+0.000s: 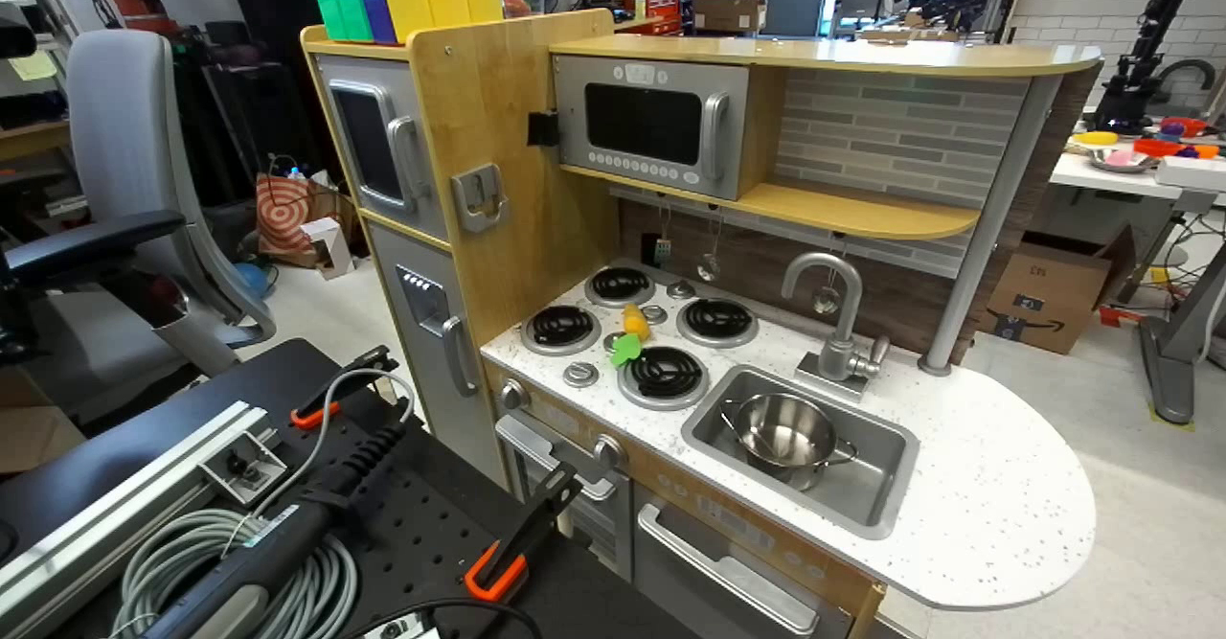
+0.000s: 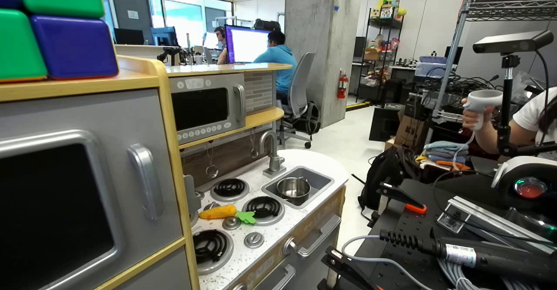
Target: Pick up the carrot plush toy and put it in the pot
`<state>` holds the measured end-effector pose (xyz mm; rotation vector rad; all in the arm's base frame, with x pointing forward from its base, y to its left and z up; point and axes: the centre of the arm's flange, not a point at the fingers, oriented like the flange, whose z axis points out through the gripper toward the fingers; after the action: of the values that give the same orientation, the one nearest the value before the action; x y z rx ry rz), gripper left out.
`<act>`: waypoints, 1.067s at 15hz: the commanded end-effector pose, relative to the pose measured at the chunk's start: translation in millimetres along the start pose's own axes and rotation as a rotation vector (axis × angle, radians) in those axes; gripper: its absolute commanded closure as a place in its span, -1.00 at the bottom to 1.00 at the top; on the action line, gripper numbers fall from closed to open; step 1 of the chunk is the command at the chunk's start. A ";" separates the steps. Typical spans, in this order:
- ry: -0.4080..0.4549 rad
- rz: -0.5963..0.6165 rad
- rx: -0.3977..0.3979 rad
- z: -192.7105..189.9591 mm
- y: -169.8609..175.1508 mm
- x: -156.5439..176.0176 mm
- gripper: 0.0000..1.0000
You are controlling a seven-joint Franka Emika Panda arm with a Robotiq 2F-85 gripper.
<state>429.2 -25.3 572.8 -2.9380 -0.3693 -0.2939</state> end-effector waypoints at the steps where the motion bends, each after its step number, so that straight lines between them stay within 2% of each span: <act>1: 0.014 0.025 -0.014 24.8 4.8 6.2 -1.00; 3: 0.041 0.028 -0.017 59.3 13.1 15.6 -1.00; 4: 0.052 0.016 -0.012 88.3 19.5 23.5 -1.00; 6: 0.106 0.011 -0.039 135.5 31.2 34.6 -1.00; 8: 0.121 -0.006 -0.081 179.4 39.7 39.2 -1.00; 11: 0.112 -0.023 -0.146 242.7 46.6 44.4 -1.00; 16: 0.082 0.021 -0.233 342.2 47.7 62.2 -1.00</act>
<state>525.7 -1.5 290.6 -3.0866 -0.3620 -0.4710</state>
